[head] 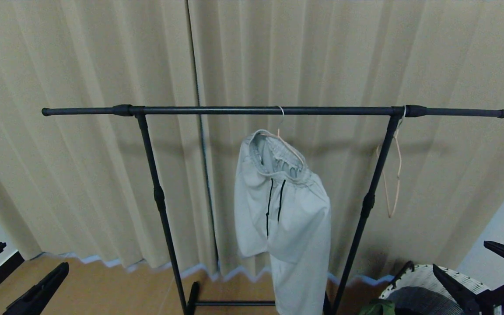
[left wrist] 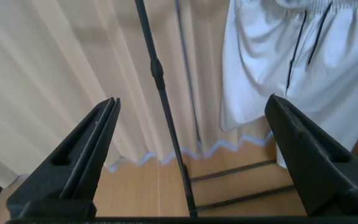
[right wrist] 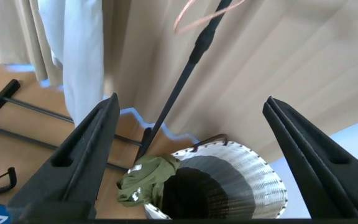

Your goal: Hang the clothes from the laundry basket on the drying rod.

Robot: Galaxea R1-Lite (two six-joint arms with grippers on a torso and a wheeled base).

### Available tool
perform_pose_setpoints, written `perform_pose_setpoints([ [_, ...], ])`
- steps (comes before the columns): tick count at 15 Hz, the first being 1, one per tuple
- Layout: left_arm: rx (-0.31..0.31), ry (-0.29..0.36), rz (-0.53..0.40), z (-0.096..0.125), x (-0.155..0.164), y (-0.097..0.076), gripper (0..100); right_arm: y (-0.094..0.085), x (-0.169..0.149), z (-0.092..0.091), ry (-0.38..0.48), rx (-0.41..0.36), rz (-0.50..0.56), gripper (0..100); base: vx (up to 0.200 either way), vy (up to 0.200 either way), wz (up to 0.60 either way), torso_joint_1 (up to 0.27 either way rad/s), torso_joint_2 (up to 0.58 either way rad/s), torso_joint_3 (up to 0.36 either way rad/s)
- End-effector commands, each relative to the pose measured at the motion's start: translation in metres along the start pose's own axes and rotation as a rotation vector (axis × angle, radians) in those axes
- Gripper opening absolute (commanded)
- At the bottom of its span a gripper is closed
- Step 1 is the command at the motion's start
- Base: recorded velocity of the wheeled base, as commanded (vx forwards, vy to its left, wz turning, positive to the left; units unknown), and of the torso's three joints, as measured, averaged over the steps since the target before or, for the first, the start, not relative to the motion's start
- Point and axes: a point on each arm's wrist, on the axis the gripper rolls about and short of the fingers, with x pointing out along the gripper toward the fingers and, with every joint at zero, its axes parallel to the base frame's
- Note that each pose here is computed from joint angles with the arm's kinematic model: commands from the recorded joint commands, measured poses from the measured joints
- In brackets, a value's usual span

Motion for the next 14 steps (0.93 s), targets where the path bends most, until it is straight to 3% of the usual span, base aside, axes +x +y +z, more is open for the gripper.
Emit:
perform_pose_setpoints([
  [1, 0.001, -0.005, -0.001, 0.0002, -0.0007, -0.0001, 100, 0.0002, 0.0003, -0.0005, 0.004, -0.001, 0.001, 100, 0.0, 0.0, 0.0, -0.149, 0.36, 0.193],
  [14, 0.002, 0.004, -0.007, -0.0018, -0.0003, -0.0007, 100, 0.002, -0.0006, -0.0068, 0.052, -0.008, 0.016, 100, 0.0, 0.0, 0.0, -0.194, 0.49, 0.291],
])
